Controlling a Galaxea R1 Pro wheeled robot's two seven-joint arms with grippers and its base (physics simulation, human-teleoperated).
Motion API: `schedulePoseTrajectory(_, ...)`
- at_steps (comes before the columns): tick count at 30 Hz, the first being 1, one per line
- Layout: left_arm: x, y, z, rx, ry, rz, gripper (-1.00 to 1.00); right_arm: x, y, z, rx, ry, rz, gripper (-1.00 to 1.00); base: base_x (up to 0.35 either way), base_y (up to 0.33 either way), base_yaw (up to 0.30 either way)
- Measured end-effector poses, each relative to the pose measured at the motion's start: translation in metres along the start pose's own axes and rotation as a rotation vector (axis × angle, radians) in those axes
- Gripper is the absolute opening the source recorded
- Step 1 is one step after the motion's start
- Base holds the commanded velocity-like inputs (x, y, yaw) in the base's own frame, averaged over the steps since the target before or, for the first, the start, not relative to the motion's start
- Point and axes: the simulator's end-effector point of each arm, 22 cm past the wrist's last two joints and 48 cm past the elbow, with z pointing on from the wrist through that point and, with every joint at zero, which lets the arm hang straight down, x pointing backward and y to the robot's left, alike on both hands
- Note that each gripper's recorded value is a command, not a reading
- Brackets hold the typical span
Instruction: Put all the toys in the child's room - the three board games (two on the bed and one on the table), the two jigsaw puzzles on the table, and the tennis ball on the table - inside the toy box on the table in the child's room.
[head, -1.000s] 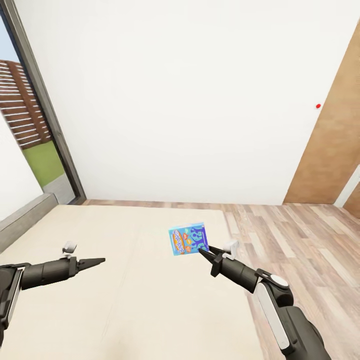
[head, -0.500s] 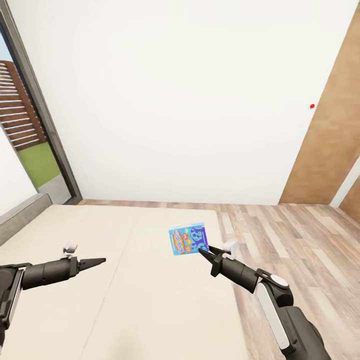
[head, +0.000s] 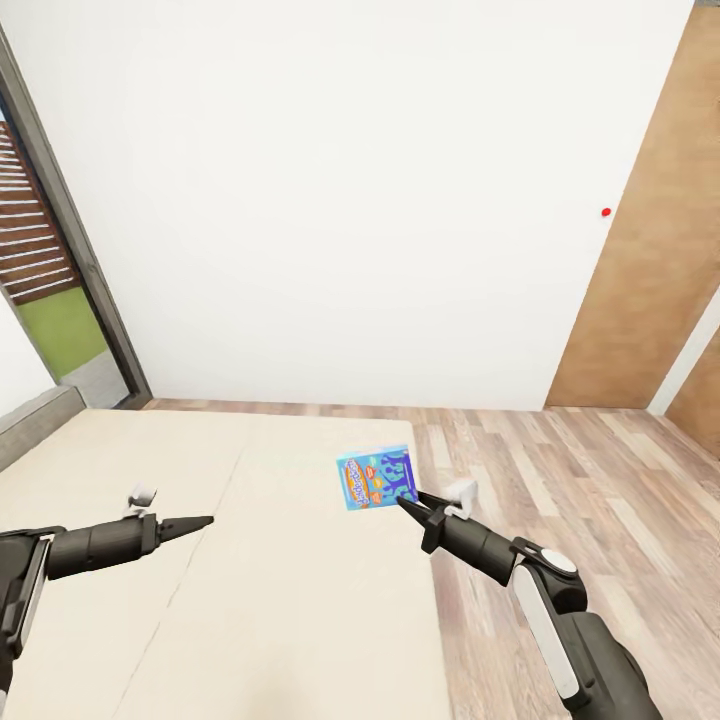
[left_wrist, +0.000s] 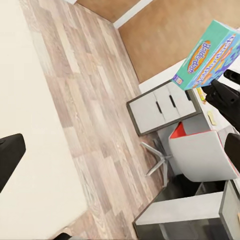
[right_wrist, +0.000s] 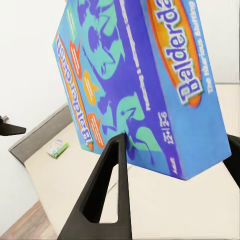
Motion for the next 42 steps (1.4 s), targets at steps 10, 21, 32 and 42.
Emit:
schedulePoseTrajectory(10,0.0000,0.0000,0.0000,0.000,0.000,-0.001,1.00,0.0007,-0.0007,-0.0001,0.002,0.003,-0.002,-1.00,0.000,-0.307,0.086)
schedulePoseTrajectory(21,0.0009,-0.0018,0.0030,0.008,-0.002,-0.004,1.00,0.0013,-0.0004,0.0002,0.002,0.006,-0.003,-1.00,0.000,-0.307,0.258)
schedulePoseTrajectory(32,0.0013,-0.0023,0.0039,0.010,-0.002,-0.003,1.00,0.0014,-0.0006,0.0001,0.003,0.007,-0.005,-1.00,0.000,-0.307,0.283)
schedulePoseTrajectory(42,0.0004,-0.0039,0.0032,0.011,-0.004,0.000,1.00,-0.0011,0.0010,-0.0002,0.002,0.002,-0.010,-1.00,0.000,-0.303,0.245)
